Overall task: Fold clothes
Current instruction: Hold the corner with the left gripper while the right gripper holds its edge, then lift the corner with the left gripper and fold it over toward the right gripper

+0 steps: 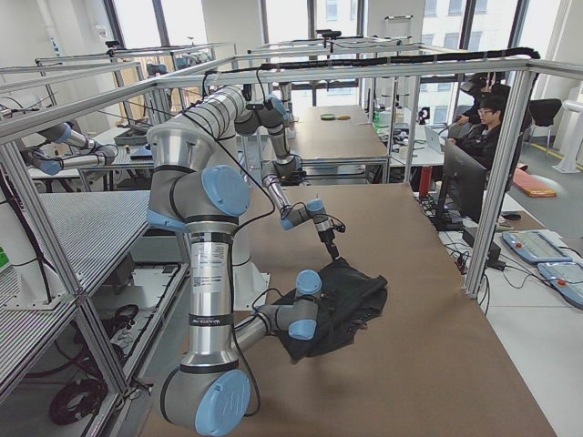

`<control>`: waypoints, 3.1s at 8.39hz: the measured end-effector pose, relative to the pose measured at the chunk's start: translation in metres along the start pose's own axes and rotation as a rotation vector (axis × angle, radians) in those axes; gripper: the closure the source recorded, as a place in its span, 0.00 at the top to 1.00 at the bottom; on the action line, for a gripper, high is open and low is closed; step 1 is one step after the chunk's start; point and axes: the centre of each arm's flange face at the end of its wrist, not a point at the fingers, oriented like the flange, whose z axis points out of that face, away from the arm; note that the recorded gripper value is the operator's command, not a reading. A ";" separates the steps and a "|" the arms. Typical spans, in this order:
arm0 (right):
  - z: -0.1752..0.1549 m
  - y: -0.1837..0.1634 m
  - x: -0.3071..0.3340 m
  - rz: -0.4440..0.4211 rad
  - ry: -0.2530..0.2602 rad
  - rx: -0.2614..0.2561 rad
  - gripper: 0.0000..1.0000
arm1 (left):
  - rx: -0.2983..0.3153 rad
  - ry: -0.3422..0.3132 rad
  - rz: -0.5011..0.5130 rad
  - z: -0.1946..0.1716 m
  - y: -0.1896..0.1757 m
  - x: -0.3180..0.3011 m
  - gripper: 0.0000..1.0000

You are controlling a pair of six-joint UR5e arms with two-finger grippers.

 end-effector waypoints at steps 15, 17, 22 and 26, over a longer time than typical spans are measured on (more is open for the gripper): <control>0.000 -0.005 0.002 0.003 0.001 0.051 0.94 | 0.196 -0.034 0.044 0.057 -0.169 0.103 0.00; 0.000 -0.005 0.002 0.004 0.002 0.053 0.94 | 0.215 -0.040 0.063 0.070 -0.195 0.147 0.00; -0.002 -0.004 -0.001 -0.004 -0.012 0.056 0.94 | 0.299 -0.071 0.072 0.092 -0.219 0.206 1.00; 0.002 -0.005 -0.008 -0.014 -0.024 0.126 0.94 | 0.347 -0.086 0.072 0.089 -0.232 0.199 1.00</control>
